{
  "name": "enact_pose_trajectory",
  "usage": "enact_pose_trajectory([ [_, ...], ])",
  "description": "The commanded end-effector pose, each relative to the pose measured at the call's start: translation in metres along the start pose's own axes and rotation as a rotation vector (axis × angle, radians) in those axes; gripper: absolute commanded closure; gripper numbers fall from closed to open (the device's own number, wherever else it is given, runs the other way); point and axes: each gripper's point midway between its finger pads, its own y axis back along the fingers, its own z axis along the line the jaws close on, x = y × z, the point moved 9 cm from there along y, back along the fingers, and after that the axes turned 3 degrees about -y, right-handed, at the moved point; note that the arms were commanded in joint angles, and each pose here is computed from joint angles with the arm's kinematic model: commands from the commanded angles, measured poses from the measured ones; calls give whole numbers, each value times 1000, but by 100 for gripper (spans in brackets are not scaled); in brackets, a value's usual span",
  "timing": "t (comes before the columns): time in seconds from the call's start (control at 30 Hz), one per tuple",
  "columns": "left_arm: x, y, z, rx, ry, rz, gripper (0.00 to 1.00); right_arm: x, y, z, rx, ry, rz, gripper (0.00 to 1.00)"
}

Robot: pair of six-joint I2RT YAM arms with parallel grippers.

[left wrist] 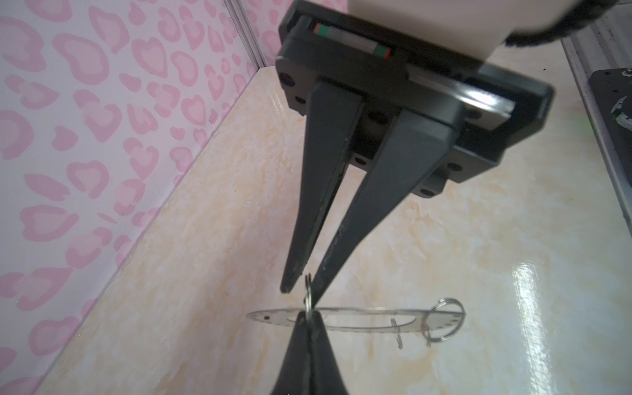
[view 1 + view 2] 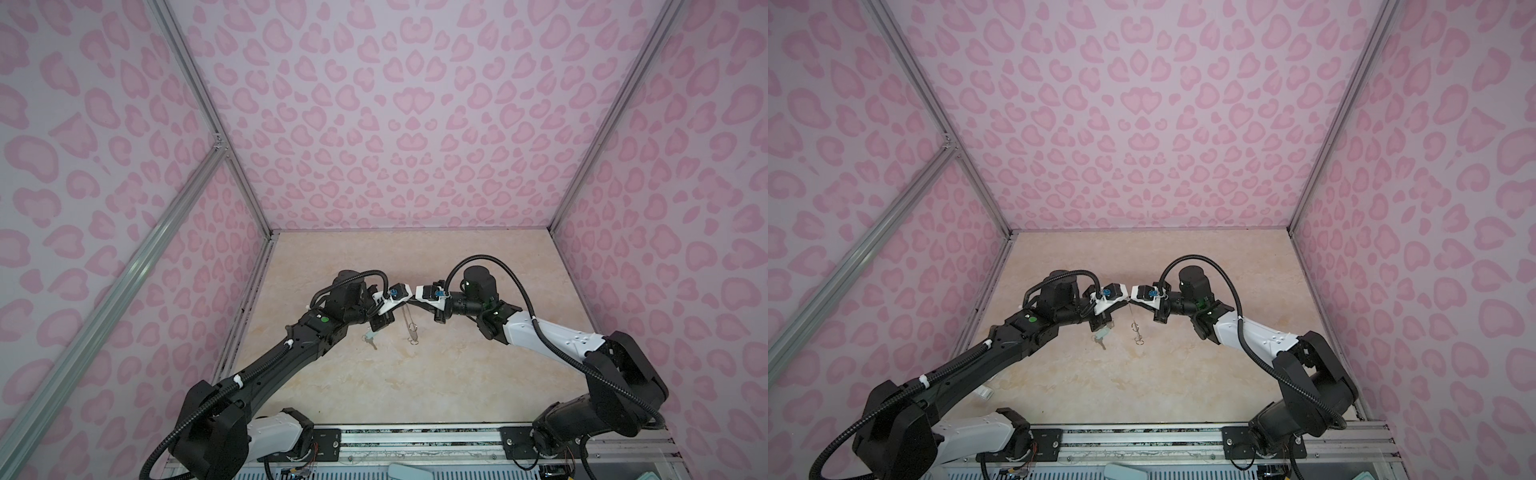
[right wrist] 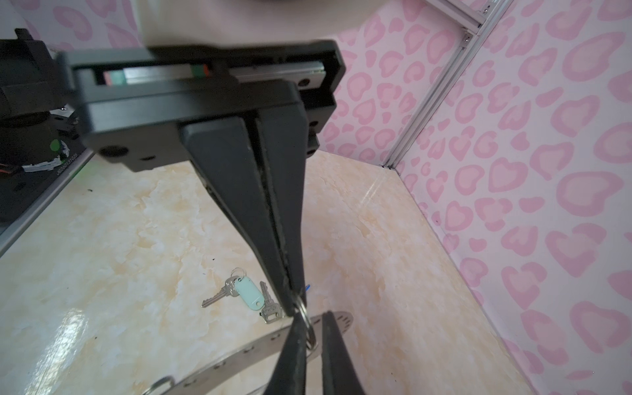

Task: Attach keys to a key ring
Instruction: Pass the keyring.

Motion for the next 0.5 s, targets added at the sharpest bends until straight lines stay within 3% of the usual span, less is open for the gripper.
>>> enact_pose_trajectory([
  [0.0, -9, 3, -1, 23, -31, -49, 97, 1, -1, 0, -6, 2, 5, 90],
  [0.13, -9, 3, -1, 21, -33, -47, 97, 0, 0, 1, -7, 7, 1, 100],
  [0.3, -3, 6, 6, -36, 8, -42, 86, 1, 2, 1, -2, 1, -8, 100],
  [0.47, 2, 14, 12, -49, 86, -110, 78, -1, 5, 0, 8, -20, -63, 100],
])
